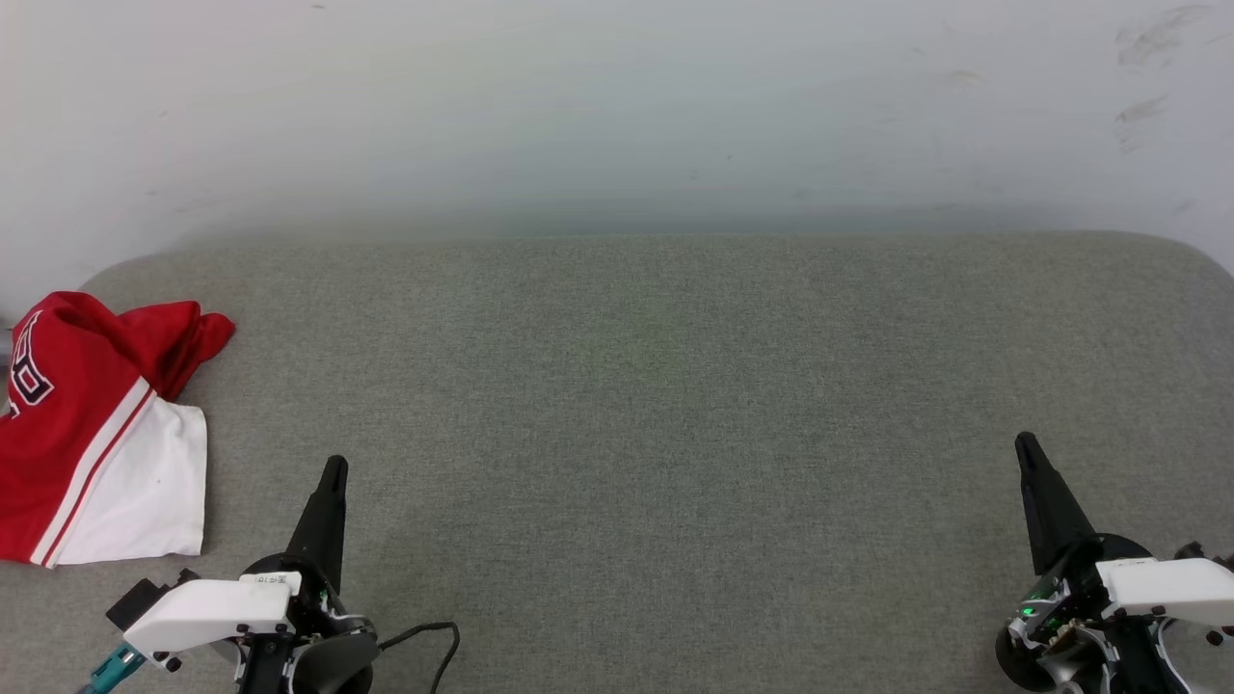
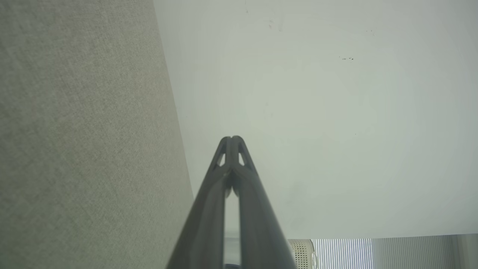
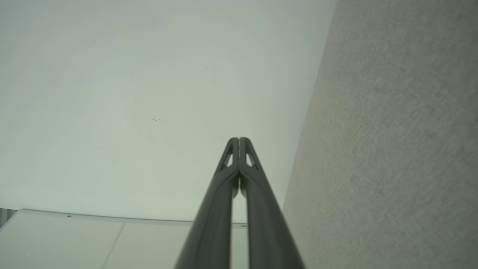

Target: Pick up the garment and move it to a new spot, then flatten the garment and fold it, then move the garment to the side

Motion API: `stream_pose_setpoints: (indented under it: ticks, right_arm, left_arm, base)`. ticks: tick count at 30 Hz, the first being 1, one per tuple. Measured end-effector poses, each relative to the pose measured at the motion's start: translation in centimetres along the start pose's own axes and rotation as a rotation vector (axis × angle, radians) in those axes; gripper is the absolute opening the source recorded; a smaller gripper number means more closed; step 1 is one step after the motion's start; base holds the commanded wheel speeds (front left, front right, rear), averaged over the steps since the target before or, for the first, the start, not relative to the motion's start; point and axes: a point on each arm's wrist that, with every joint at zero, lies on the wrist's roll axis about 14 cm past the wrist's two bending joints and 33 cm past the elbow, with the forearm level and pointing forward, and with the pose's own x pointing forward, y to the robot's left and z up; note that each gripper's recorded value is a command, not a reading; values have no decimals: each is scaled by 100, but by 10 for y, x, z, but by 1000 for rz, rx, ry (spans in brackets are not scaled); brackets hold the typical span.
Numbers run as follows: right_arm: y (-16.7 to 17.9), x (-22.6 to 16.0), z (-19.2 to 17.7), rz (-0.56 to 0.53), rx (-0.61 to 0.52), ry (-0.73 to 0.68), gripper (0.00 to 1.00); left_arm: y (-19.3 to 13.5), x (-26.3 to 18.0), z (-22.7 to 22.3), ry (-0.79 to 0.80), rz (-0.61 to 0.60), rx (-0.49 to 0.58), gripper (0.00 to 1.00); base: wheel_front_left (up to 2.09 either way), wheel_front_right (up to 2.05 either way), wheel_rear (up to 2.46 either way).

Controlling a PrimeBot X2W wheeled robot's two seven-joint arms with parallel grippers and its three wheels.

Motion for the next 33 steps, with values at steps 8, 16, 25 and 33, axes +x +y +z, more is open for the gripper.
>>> stream_pose_setpoints:
  ticks: [8, 16, 25, 33]
  right_arm:
    - [0, 0, 0, 0, 0, 0, 0]
    - [0, 0, 0, 0, 0, 0, 0]
    - [0, 0, 0, 0, 0, 0, 0]
    - [0, 0, 0, 0, 0, 0, 0]
  left_arm:
    - [0, 0, 0, 0, 0, 0, 0]
    - [0, 0, 0, 0, 0, 0, 0]
    - [0, 0, 0, 0, 0, 0, 0]
    - [0, 0, 0, 0, 0, 0, 0]
  base:
    - [0, 0, 0]
    - [0, 0, 0]
    - [0, 0, 0]
    - [0, 0, 0]
